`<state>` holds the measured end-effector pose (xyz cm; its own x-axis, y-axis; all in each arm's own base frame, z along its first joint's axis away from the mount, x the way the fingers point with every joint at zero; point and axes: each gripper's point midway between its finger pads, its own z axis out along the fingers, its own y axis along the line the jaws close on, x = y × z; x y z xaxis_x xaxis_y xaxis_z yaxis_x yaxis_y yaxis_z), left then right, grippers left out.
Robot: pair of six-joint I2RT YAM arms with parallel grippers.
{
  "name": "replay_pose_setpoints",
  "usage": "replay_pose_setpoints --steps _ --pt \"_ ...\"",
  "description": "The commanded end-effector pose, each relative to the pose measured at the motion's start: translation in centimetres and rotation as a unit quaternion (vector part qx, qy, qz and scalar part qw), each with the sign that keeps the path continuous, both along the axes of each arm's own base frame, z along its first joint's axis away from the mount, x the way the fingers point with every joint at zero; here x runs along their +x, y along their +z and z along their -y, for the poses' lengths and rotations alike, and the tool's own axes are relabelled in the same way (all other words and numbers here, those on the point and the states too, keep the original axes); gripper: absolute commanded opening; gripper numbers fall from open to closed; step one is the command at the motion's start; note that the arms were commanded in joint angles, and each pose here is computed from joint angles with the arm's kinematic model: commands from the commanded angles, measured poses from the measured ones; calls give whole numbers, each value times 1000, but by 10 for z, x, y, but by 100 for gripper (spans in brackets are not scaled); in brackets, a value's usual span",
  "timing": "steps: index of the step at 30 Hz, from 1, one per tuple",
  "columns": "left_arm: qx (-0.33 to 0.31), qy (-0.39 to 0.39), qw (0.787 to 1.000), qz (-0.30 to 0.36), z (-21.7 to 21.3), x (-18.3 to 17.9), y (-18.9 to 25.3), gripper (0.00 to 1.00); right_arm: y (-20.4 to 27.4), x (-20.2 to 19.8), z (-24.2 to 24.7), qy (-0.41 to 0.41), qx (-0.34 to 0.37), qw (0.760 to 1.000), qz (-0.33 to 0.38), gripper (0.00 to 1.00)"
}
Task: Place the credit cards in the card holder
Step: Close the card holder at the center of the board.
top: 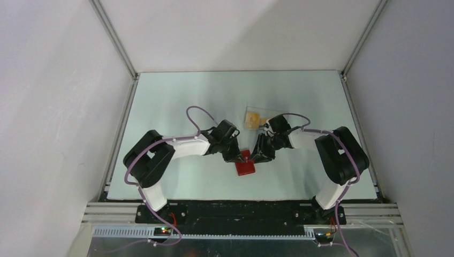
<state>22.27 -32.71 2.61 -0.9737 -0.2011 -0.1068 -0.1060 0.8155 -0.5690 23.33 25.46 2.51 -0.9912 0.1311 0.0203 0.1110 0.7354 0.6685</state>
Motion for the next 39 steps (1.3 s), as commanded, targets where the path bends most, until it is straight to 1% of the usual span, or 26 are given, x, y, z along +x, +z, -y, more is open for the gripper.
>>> replay_pose_setpoints --steps 1,3,5,7,9,12,15,17,21,25,29,31,33,35,37,39 --pt "55 12 998 7 -21 5 -18 0 6 6 -3 7 5 1000 23 35" --pt "42 13 999 22 -20 12 -5 3 2 4 -3 8 3 1000 16 32" --pt "27 14 999 37 -20 17 10 10 1 3 -4 9 4 1000 12 29" --pt "11 19 999 49 -19 23 24 13 0 2 -4 10 1 1000 12 26" --pt "-5 18 998 55 -17 27 33 16 1 2 -4 13 -1 1000 12 25" --pt "-17 9 998 52 -12 30 34 21 -1 1 -5 16 -5 1000 12 25" --pt "-27 -9 999 33 -5 25 26 30 -2 0 -6 18 -7 1000 9 25" --pt "-32 -23 999 22 0 22 20 32 -2 0 -7 19 -7 1000 8 25" --pt "-40 -45 998 9 8 15 14 33 -3 0 -7 19 -8 1000 6 25" --pt "-39 -52 998 -2 11 12 4 32 -4 -1 -7 21 -7 1000 4 25" --pt "-29 -46 998 3 11 16 -1 30 -4 -2 -9 24 -5 1000 2 25" --pt "-27 -45 999 5 10 17 -2 24 -4 -2 -9 26 -6 1000 2 25" --pt "-24 -42 999 10 8 18 -1 14 -5 -3 -9 26 -6 1000 1 25" --pt "-21 -38 999 16 6 19 1 7 -4 -2 -9 25 -6 1000 2 26" --pt "-19 -35 999 22 4 19 3 1 -3 -2 -9 25 -6 1000 4 26" --pt "-19 -33 999 29 3 20 7 0 -1 -1 -9 24 -7 1000 7 27"
